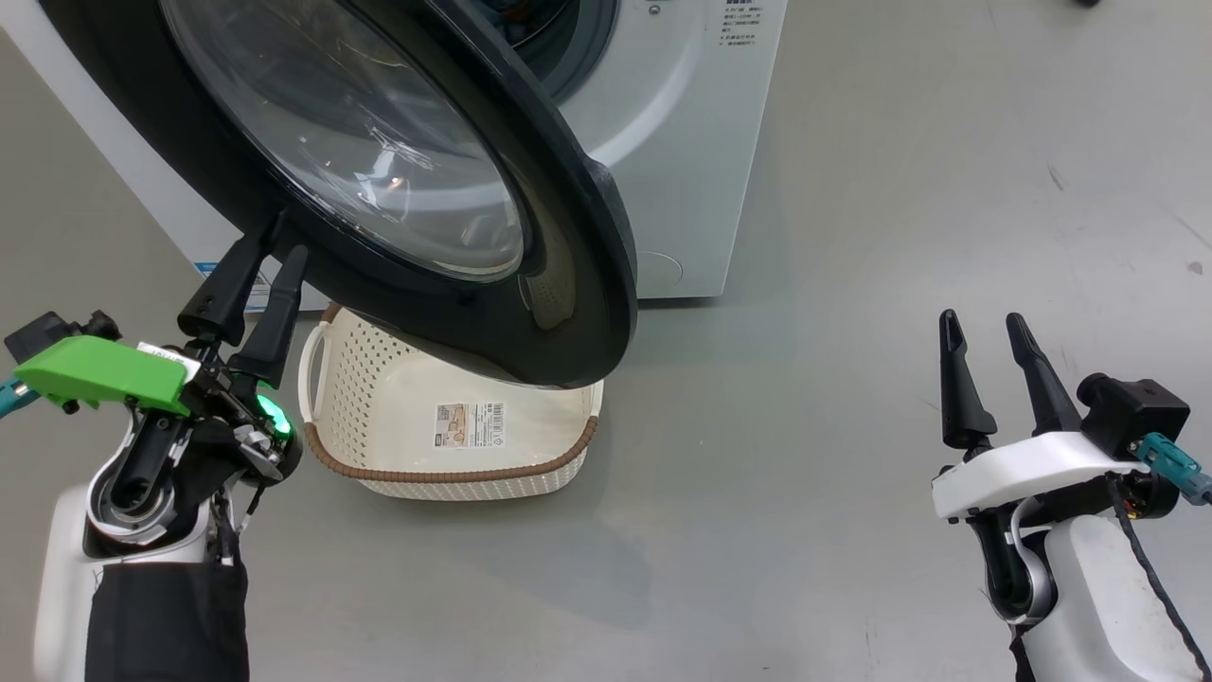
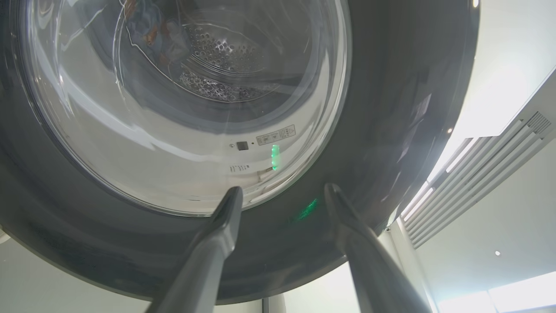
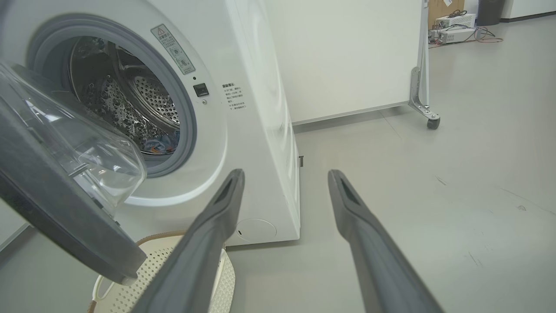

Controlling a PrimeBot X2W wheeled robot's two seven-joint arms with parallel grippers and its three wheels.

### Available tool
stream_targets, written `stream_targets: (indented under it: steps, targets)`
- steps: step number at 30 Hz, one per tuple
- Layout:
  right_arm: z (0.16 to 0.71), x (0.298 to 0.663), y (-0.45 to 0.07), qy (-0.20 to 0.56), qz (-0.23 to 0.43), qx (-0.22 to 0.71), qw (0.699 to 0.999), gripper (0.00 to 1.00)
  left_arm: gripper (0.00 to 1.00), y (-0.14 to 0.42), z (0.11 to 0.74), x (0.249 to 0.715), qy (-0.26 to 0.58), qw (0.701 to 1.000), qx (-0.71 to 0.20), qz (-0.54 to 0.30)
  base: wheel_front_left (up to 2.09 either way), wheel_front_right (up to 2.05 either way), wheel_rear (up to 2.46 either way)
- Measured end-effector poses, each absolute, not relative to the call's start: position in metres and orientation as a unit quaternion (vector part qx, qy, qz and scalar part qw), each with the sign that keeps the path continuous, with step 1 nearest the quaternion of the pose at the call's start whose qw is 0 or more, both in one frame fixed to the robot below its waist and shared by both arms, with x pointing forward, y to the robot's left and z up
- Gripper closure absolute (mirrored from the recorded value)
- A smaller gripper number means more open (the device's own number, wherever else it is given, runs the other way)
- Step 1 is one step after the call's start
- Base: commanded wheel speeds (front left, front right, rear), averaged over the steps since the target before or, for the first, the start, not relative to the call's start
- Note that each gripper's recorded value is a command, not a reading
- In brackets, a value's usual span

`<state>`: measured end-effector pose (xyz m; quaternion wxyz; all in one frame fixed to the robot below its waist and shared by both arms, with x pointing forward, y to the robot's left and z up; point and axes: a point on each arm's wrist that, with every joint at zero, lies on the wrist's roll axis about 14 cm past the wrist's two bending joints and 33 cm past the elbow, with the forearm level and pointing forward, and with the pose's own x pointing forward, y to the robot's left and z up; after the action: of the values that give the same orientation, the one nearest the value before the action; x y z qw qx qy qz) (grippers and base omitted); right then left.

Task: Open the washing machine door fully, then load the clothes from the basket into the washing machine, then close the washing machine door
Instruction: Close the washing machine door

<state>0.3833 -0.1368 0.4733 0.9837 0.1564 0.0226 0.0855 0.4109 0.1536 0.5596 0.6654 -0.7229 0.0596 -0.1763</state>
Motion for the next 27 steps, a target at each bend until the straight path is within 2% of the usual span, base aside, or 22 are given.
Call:
stream_targets:
  steps: [6, 13, 18, 22, 27]
  targets:
    - [0.474, 0.384, -0.135, 0.022, 0.088, 0.156, 0.984, 0.0, 0.0, 0.164, 0.564, 0.411, 0.038, 0.698, -0.698, -0.157, 0.0, 0.0, 0.0]
    - [0.474, 0.385, -0.135, 0.022, 0.091, 0.151, 0.984, 0.0, 0.0, 0.169, 0.559, 0.41, 0.042, 0.768, -0.623, -0.14, 0.0, 0.0, 0.0]
    - [0.473, 0.386, -0.135, 0.023, 0.091, 0.152, 0.984, 0.0, 0.0, 0.177, 0.565, 0.411, 0.019, 0.811, -0.571, -0.123, 0.0, 0.0, 0.0]
    - [0.473, 0.386, -0.135, 0.023, 0.091, 0.152, 0.984, 0.0, 0.0, 0.186, 0.571, 0.413, -0.002, 0.857, -0.503, -0.111, 0.0, 0.0, 0.0]
    - [0.471, 0.387, -0.135, 0.025, 0.09, 0.152, 0.984, 0.0, 0.0, 0.193, 0.581, 0.414, -0.041, 0.893, -0.437, -0.099, 0.0, 0.0, 0.0]
